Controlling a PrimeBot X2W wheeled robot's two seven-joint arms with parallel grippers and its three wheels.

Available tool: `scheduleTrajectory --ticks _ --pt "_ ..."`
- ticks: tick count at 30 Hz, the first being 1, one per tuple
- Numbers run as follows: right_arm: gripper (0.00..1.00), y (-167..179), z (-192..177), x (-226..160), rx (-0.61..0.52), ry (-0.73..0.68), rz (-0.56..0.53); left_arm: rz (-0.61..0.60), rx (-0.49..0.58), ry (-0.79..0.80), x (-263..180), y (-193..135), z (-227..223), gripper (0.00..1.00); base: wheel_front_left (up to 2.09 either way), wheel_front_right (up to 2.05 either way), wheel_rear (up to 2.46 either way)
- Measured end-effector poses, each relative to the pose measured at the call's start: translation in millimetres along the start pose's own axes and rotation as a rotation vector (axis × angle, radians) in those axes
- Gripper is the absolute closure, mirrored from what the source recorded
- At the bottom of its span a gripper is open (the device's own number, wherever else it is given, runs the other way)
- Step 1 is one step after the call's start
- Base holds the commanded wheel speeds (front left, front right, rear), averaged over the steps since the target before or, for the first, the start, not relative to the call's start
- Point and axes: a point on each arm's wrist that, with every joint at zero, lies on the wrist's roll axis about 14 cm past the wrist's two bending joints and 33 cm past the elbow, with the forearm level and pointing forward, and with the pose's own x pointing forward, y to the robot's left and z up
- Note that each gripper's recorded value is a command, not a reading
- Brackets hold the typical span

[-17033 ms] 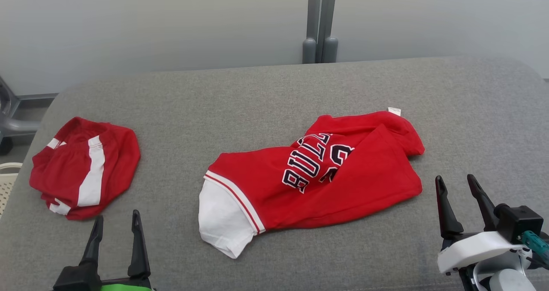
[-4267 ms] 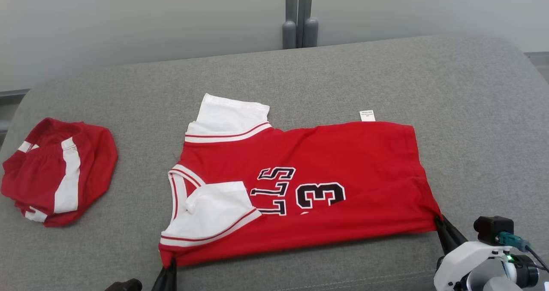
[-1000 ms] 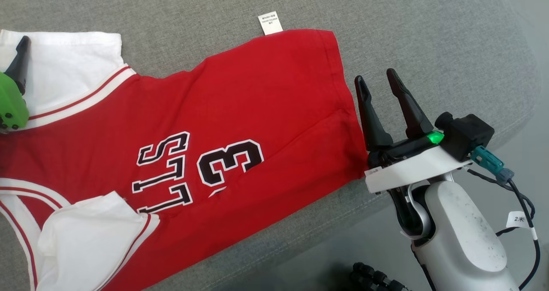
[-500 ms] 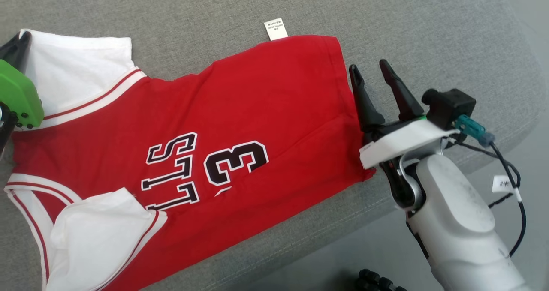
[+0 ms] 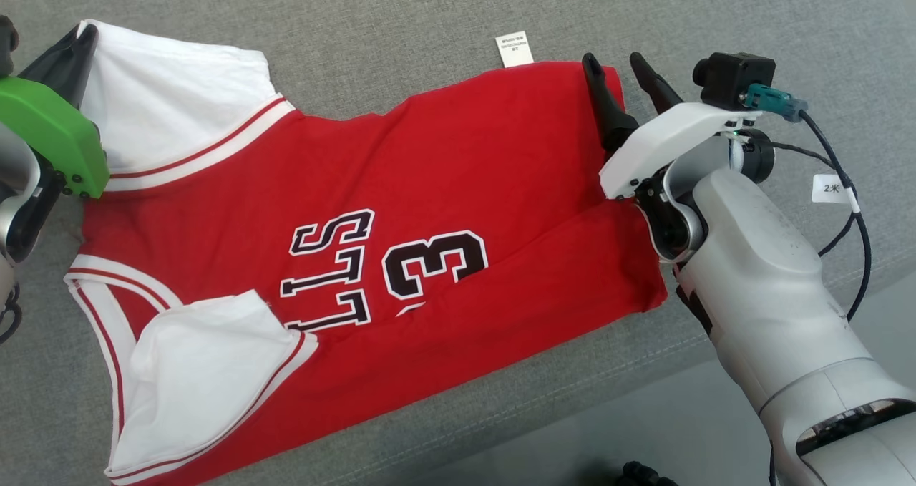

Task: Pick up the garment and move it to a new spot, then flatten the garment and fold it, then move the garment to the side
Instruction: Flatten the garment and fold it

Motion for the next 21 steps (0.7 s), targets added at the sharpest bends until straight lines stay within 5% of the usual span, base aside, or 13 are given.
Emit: scheduleTrajectory --ticks 5,6,7,8,9,21 --pt "0.00 -1 -11 8 0.018 0.059 -0.015 -0.001 0.005 -0.005 -3 1 0 1.00 0.00 0.00 0.00" --pt "0.07 -1 -13 9 0.013 0.070 -0.016 -0.002 0.007 -0.005 -3 1 0 1.00 0.00 0.00 0.00" --pt "0.21 0 -13 11 0.019 0.071 -0.016 -0.002 0.008 -0.008 -3 1 0 1.00 0.00 0.00 0.00" --pt "0.93 0 -14 12 0.027 0.073 -0.019 -0.003 0.008 -0.011 -3 2 1 1.00 0.00 0.00 0.00" --pt "1.00 0 -17 13 0.025 0.085 -0.021 -0.003 0.010 -0.010 -3 2 1 1.00 0.00 0.00 0.00" --pt "1.00 18 -2 25 0.001 0.026 0.024 0.012 0.016 -0.052 -10 9 9 1.00 0.00 0.00 0.00"
